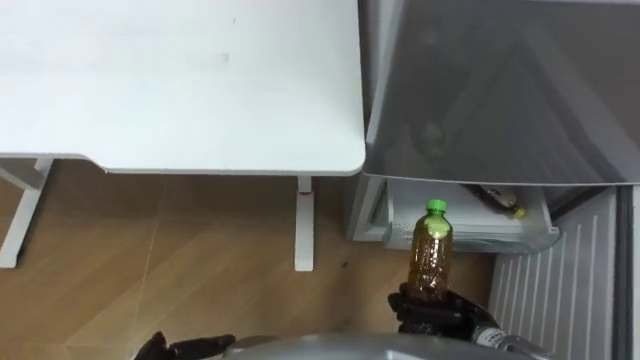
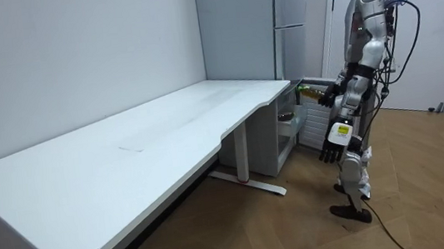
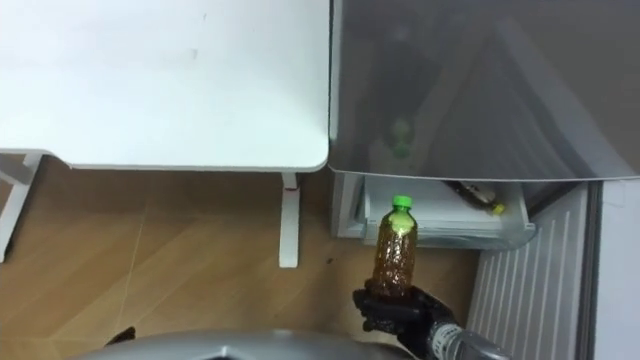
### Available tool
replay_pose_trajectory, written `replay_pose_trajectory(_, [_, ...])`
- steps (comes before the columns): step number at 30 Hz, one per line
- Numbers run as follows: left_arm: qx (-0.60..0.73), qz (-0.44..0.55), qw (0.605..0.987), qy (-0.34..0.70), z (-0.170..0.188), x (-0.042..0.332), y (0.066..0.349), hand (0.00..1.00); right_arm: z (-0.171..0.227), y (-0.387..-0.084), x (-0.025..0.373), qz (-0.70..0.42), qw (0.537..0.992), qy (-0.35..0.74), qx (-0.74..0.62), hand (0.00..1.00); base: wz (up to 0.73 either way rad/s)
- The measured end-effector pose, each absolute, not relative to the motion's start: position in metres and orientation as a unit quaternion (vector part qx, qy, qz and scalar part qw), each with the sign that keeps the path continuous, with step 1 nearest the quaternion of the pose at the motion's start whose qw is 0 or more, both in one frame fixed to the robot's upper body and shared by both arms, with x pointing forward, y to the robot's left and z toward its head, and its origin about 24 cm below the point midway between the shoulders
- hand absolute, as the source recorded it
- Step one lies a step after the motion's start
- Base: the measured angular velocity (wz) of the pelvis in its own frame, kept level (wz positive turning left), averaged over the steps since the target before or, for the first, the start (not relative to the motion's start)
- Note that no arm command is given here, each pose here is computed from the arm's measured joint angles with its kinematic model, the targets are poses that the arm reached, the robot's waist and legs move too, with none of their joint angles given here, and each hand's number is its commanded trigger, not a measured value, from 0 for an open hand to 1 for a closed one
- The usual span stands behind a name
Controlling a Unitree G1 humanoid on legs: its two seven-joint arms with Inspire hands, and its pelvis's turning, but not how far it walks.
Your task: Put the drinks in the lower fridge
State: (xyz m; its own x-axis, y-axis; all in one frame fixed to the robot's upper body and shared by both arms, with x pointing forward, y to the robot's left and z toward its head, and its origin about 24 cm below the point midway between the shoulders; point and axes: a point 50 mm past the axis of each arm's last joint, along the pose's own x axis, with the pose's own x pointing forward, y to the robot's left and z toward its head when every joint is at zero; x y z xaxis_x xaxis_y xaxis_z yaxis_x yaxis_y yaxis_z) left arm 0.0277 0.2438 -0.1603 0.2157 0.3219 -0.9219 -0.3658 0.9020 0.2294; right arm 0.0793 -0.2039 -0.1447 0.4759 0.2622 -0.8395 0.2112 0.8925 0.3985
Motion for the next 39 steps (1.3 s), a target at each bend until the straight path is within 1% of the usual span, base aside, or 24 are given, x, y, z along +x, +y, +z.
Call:
replay_pose_trajectory(6, [0.007,0.196,0.783,0.591,-0.160,0.028,0.243,0.00,-0.143,-0.196,0.089,-0.061,0.806,0.461,0.365,1.00,0.00])
replay_pose_trajectory(10, [0.023,0.187,0.781,0.596,-0.161,0.026,0.244,0.00,-0.143,-0.199,0.099,-0.099,0.794,0.435,0.413,1.00,0.07])
replay_pose_trajectory(15, [0.019,0.178,0.773,0.609,-0.162,0.013,0.242,0.00,-0.139,-0.201,0.108,-0.155,0.758,0.376,0.510,1.00,0.06])
replay_pose_trajectory(18, [0.027,0.171,0.769,0.615,-0.162,0.006,0.242,0.00,-0.136,-0.208,0.114,-0.188,0.744,0.344,0.541,1.00,0.08])
replay_pose_trajectory(21, [0.034,0.161,0.767,0.621,-0.162,0.003,0.242,0.00,-0.133,-0.214,0.121,-0.213,0.740,0.320,0.553,1.00,0.05])
replay_pose_trajectory(28, [0.071,0.129,0.765,0.627,-0.162,0.002,0.243,0.00,-0.127,-0.219,0.130,-0.225,0.740,0.280,0.568,1.00,0.05])
replay_pose_trajectory(31, [0.091,0.105,0.754,0.642,-0.162,-0.002,0.243,0.00,-0.127,-0.220,0.130,-0.228,0.739,0.277,0.570,1.00,0.08])
replay_pose_trajectory(33, [0.114,0.085,0.749,0.647,-0.163,0.001,0.243,0.00,-0.127,-0.220,0.130,-0.235,0.730,0.271,0.582,1.00,0.17])
replay_pose_trajectory(36, [0.120,0.076,0.748,0.649,-0.163,0.004,0.243,0.00,-0.127,-0.222,0.134,-0.237,0.731,0.271,0.580,1.00,0.13])
replay_pose_trajectory(39, [0.128,0.061,0.752,0.644,-0.164,0.012,0.239,0.00,-0.131,-0.226,0.140,-0.258,0.720,0.273,0.583,1.00,0.24])
